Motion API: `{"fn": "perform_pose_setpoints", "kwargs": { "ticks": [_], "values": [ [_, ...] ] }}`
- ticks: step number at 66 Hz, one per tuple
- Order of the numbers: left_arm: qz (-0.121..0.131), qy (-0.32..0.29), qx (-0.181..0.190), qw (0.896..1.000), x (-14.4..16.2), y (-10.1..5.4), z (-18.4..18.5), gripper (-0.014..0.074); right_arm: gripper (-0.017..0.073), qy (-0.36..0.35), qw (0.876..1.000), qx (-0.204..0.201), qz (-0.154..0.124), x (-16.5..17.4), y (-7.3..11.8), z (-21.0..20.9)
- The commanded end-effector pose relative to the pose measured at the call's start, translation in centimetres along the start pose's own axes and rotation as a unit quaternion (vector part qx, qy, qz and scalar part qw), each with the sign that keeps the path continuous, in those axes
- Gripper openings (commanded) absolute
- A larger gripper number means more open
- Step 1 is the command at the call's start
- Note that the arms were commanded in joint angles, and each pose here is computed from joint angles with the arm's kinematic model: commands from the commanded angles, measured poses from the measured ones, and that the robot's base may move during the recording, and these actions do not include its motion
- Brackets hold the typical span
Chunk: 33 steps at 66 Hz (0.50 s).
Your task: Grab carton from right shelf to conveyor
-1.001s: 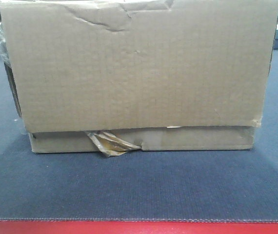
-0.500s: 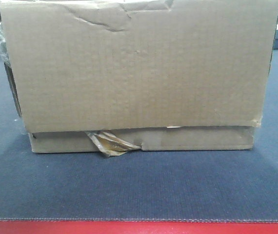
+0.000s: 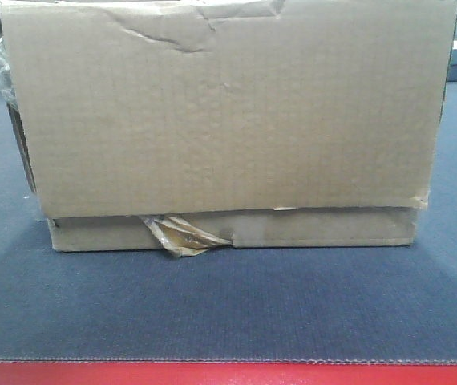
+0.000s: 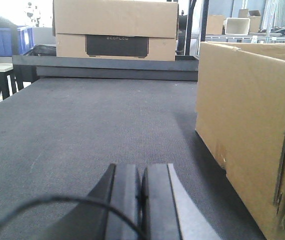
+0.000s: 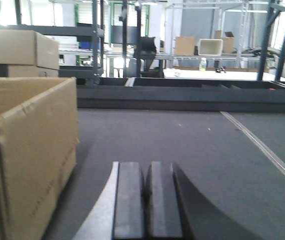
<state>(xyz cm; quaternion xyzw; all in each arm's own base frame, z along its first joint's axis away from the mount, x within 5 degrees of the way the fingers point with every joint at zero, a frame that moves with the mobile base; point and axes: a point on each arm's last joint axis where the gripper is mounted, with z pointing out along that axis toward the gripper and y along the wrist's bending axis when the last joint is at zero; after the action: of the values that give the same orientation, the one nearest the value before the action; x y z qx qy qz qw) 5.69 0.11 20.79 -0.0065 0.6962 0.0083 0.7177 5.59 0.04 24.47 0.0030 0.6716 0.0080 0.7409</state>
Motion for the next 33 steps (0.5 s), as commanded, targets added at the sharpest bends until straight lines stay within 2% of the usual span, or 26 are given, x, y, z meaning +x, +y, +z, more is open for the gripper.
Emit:
{"fn": "perform_pose_setpoints", "kwargs": {
  "ticks": [1,11,14,33],
  "values": [
    [-0.002,-0.011,0.002,1.0,-0.2,0.0,0.0,-0.0006,-0.0067,-0.023,1.0,0.012,-0.002,1.2,-0.2,-0.1],
    [-0.002,-0.011,0.002,1.0,-0.2,0.0,0.0,-0.0006,-0.0067,-0.017,1.0,0.013,0.0,2.7,-0.2,-0.3],
    [-0.002,-0.011,0.002,1.0,-0.2,0.0,0.0,-0.0006,-0.0067,0.012,1.0,0.011,0.001,3.3,-0.2,-0.3],
    [-0.002,-0.011,0.002,1.0,-0.2,0.0,0.0,-0.0006,-0.0067,0.018,1.0,0.011,0.001,3.4,-0.2,-0.3]
  ]
}}
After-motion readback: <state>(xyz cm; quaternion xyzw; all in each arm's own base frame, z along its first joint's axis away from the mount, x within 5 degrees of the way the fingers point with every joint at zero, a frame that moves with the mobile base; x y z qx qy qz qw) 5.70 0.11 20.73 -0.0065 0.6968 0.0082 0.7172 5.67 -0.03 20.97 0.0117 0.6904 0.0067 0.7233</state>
